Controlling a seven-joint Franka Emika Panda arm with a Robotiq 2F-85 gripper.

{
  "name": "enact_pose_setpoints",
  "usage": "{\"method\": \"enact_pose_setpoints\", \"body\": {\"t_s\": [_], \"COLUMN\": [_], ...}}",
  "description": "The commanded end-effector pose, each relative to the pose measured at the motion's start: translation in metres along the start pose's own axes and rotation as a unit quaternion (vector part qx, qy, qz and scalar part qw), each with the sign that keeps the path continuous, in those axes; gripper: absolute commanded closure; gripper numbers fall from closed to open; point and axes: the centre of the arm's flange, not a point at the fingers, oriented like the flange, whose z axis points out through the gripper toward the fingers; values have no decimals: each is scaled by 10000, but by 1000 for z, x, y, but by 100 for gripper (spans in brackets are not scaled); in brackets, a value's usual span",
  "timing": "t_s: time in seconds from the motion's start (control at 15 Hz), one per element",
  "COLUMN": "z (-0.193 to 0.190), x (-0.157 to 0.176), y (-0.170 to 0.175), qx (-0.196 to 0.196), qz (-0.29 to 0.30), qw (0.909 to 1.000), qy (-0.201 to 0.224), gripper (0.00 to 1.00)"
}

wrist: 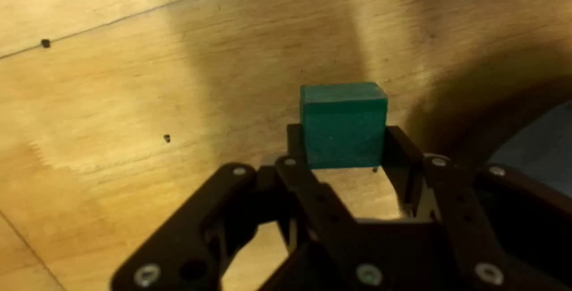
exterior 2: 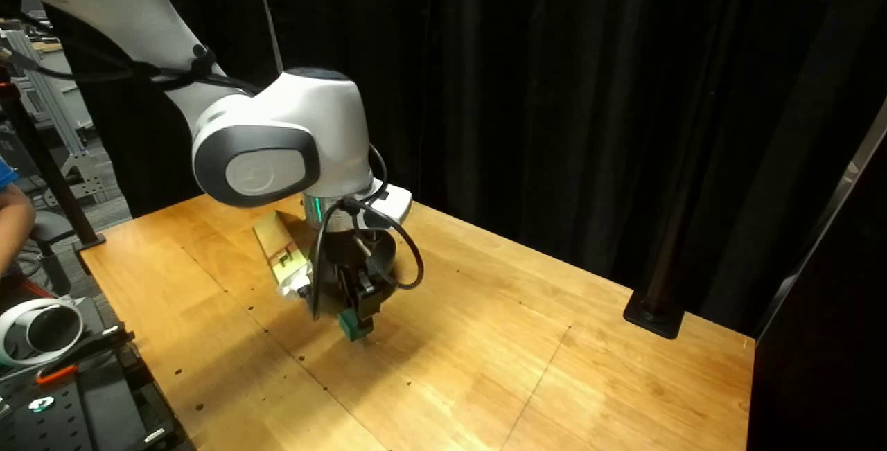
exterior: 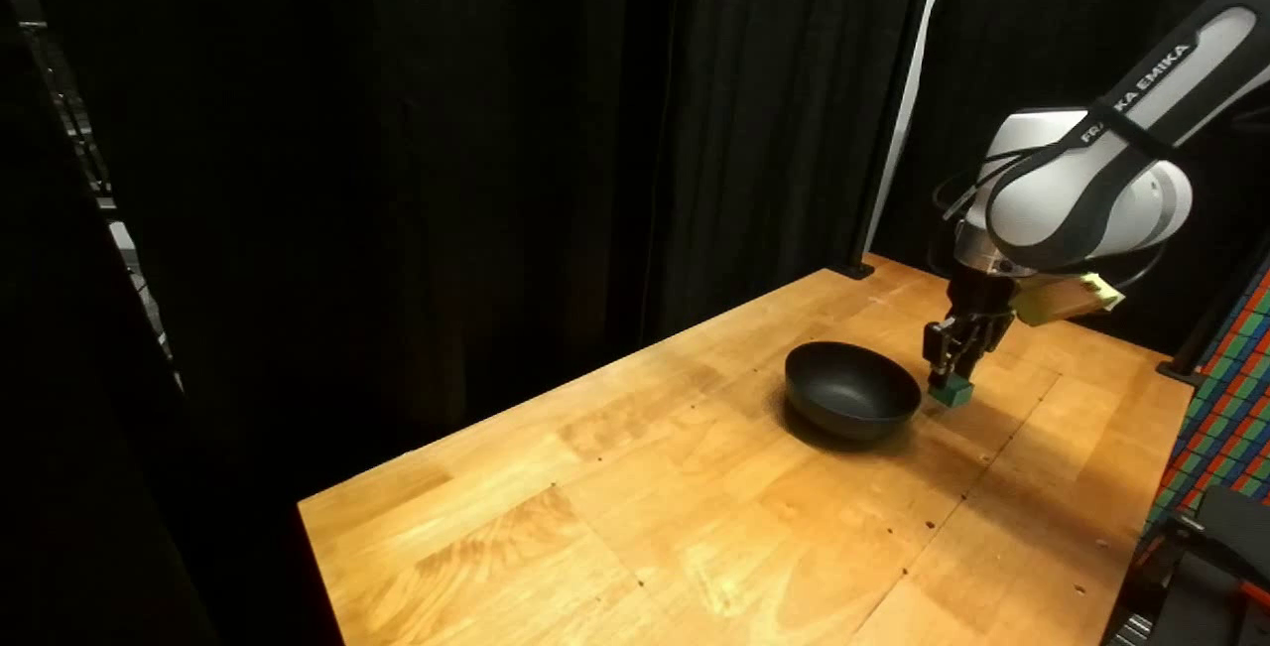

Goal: Put the green block inside the bowl

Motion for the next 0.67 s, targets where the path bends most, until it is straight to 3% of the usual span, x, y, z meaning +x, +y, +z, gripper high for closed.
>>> {"method": "enact_pose_setpoints", "body": {"t_s": [0.0, 0.4, 0.47, 0.6], "z": [-63, -90, -90, -89], "x": [1, 0, -2, -5], "y": [-14, -82, -93, -106], "qx": [164, 777, 889, 997], "qz": [29, -62, -26, 47], "qw": [9994, 9967, 9960, 9950], "qy": [301, 235, 116, -30], "gripper": [79, 78, 29, 21]}}
